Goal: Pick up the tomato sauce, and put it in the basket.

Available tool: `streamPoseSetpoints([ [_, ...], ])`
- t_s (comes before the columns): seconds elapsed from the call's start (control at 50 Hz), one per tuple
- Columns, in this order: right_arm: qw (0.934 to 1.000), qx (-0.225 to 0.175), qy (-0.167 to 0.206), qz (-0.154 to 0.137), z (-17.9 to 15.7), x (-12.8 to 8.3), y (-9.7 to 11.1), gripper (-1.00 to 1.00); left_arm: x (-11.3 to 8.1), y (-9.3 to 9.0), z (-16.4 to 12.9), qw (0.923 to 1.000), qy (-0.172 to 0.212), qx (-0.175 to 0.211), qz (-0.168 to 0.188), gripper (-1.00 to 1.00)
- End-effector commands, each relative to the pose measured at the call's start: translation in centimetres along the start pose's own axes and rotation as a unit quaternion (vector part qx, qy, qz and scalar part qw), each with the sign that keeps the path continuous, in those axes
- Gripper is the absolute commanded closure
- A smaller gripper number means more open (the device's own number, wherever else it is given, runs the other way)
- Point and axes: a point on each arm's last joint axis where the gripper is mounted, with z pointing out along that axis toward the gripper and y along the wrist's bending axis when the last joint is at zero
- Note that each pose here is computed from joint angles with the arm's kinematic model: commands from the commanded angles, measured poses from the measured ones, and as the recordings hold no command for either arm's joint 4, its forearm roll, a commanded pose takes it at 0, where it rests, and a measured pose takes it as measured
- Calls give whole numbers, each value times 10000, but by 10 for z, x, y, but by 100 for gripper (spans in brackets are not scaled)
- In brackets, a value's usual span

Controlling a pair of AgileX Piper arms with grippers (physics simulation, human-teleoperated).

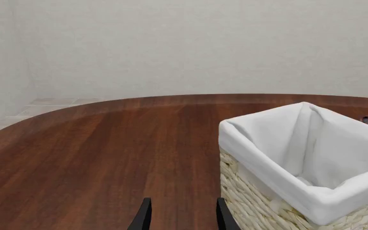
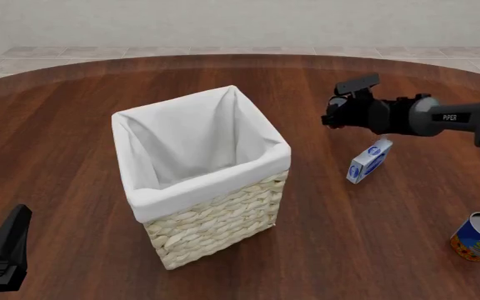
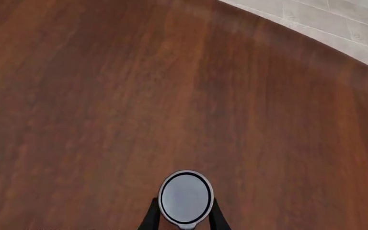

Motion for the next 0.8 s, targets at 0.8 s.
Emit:
streamPoseSetpoints([
  [0.8,9864,-864,-1210,-704,-158,-113,75,100,0,0,0,10000,0,0,0,-100],
])
